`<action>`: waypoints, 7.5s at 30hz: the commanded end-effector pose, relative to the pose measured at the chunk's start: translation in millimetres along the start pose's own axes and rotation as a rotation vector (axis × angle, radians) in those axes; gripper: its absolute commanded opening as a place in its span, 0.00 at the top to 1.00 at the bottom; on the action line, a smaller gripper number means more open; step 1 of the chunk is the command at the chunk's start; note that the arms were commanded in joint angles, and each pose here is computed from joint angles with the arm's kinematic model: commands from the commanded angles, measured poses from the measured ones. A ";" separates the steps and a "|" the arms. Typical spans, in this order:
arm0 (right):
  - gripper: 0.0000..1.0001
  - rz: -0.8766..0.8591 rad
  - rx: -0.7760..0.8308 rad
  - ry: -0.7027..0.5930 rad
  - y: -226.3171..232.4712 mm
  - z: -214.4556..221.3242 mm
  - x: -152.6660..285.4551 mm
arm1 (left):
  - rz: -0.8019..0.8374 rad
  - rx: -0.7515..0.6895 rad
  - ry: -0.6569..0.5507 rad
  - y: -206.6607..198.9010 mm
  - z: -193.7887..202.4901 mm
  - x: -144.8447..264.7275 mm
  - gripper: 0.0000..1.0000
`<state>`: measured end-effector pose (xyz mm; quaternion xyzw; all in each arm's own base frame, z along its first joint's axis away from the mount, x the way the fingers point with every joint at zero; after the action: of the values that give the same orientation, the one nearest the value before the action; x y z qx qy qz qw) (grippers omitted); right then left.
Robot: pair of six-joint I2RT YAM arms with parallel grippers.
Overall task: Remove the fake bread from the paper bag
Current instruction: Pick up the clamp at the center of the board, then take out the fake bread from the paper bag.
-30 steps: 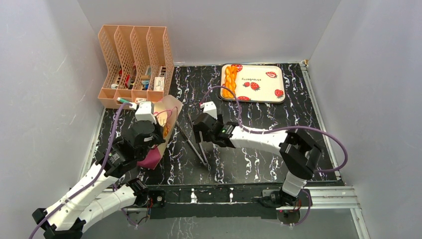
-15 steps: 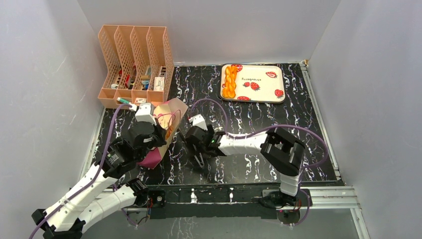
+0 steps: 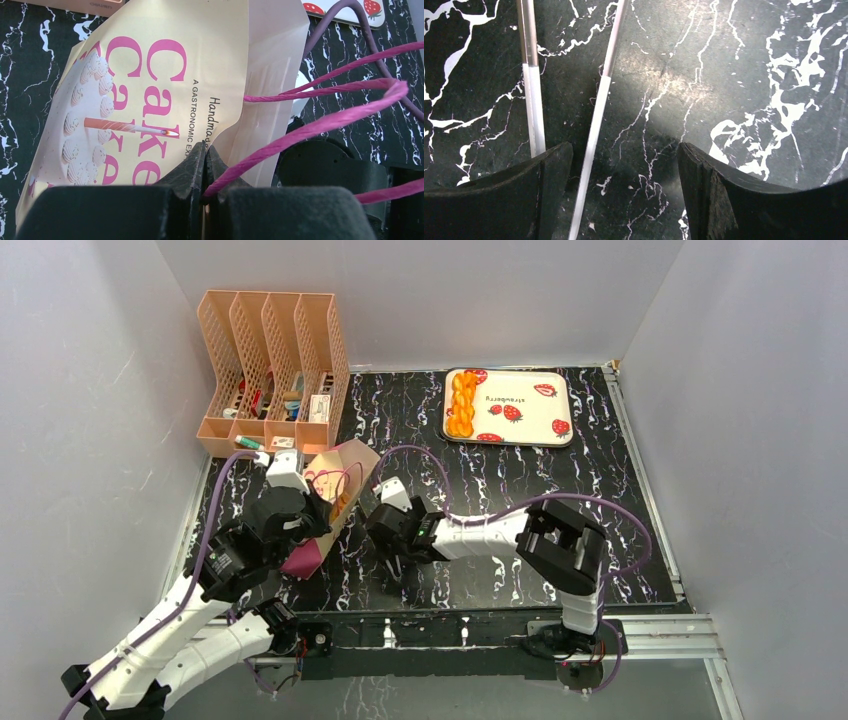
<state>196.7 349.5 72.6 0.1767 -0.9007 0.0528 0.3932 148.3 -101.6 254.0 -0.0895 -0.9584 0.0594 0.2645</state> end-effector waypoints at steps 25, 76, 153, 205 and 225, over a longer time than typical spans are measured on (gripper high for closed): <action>0.18 -0.094 -0.012 -0.183 36.4 -23.0 -10.4 | -0.057 -0.076 0.081 7.3 1.2 5.2 1.00; 0.74 0.077 -0.385 -0.227 -103.5 -29.5 185.4 | 0.181 -0.031 0.057 -67.5 30.7 -32.9 1.00; 0.65 -0.855 -0.868 0.362 -4.6 -25.0 158.0 | 0.314 -0.080 0.133 -37.2 56.1 16.9 1.00; 0.99 -0.882 -1.014 0.420 12.4 -17.3 90.5 | 0.371 -0.078 0.104 -60.0 39.3 11.6 1.00; 1.00 -0.703 -0.948 0.283 -55.7 -29.5 122.8 | 0.068 -0.052 0.091 -32.7 53.7 -15.2 1.00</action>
<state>157.0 277.9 163.0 0.2395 -0.6369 -0.4706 0.5618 122.8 -146.8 210.3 -0.1737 -0.9339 0.0500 0.3084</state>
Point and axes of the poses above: each gripper's point midway between its finger pads, its own x axis back along the fingers, its own y axis along the line the jaws close on, z = x × y, the point moved 6 cm from there along x, back along the fingers, and after that the axes turned 7 degrees about -x, right-handed, at the moved point
